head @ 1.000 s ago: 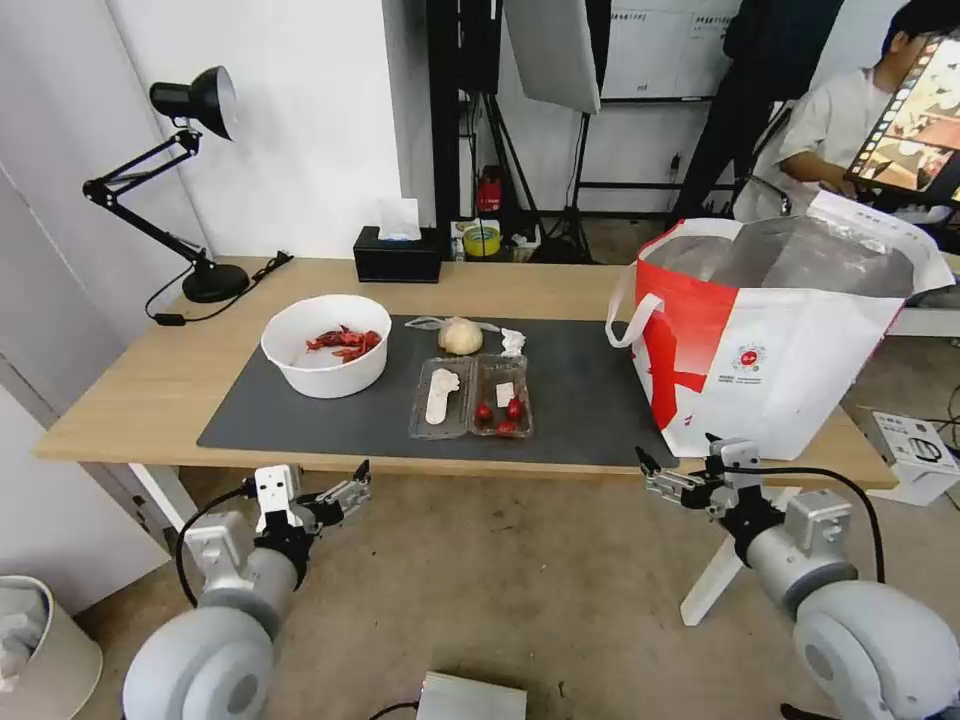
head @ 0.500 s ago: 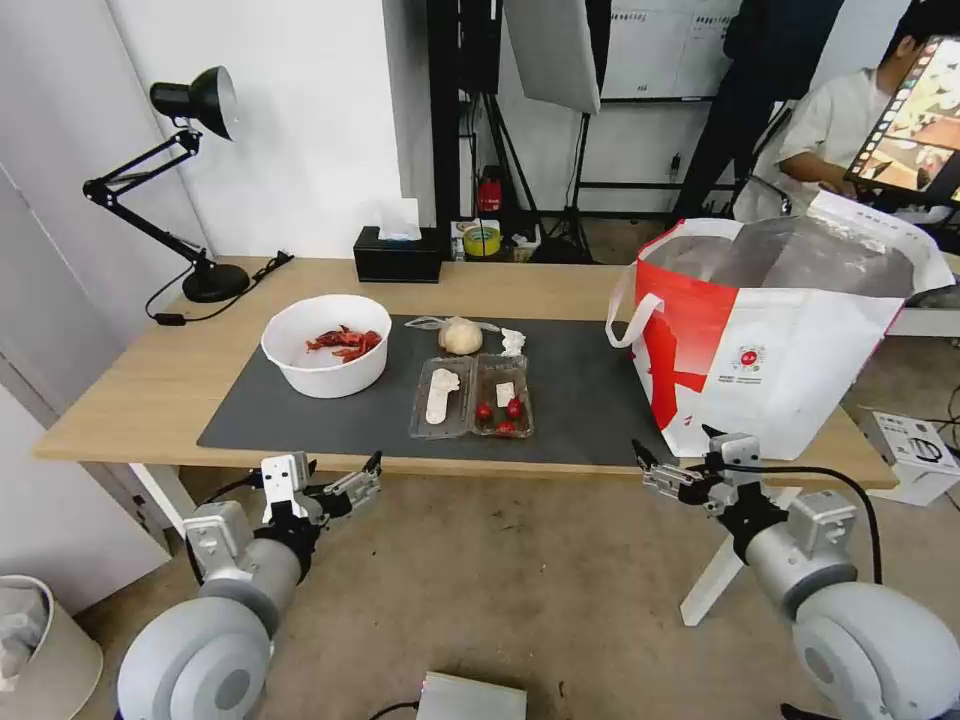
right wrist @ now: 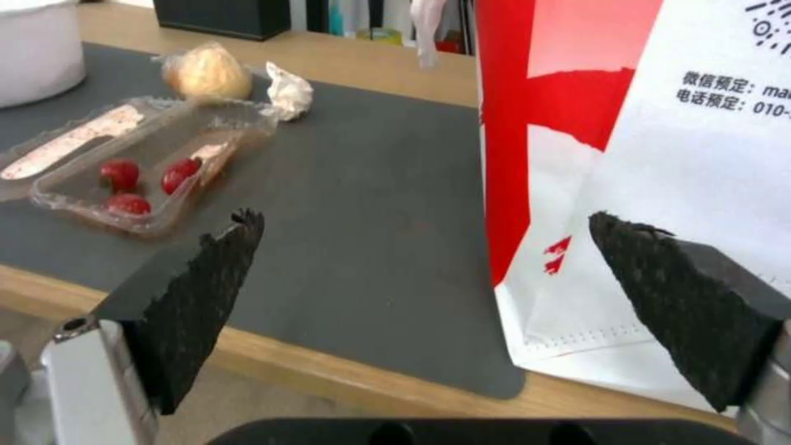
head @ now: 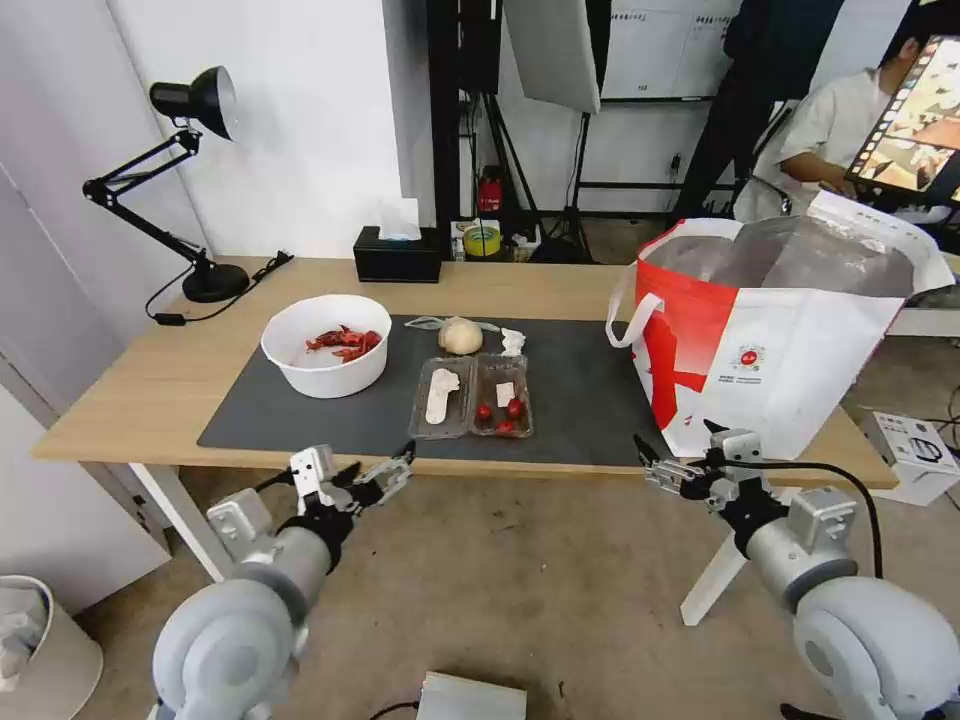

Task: Pick up the trash from the table and place it into the takeout bag.

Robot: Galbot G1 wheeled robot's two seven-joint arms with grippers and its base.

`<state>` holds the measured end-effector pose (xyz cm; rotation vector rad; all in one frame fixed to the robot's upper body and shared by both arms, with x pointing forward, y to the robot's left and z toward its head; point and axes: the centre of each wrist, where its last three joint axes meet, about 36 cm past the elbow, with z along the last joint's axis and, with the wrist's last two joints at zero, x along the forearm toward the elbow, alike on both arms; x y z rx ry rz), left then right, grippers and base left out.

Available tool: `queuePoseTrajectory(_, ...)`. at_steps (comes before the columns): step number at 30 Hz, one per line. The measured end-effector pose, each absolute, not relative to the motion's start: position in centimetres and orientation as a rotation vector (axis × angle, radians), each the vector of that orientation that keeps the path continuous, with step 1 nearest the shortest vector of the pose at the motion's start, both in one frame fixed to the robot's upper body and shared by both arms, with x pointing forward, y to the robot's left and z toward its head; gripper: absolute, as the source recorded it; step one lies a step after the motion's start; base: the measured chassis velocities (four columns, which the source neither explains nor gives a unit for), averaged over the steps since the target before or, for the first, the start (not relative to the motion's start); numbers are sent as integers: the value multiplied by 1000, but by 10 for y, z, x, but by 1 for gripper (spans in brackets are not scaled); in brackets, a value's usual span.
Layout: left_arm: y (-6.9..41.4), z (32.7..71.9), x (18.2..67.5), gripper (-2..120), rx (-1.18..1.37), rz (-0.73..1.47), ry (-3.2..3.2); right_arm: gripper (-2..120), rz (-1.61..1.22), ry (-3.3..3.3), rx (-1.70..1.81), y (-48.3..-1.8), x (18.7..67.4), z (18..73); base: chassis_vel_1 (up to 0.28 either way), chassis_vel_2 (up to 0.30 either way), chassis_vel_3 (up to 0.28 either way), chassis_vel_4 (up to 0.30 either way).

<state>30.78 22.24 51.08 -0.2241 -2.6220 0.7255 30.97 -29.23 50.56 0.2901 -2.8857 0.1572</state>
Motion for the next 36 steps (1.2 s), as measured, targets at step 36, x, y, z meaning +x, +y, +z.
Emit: queuePoseTrajectory(36,145,500,396,100,-199,1179,-2194,100,153,-2888,212,-297,302,499,0,0,0,0)
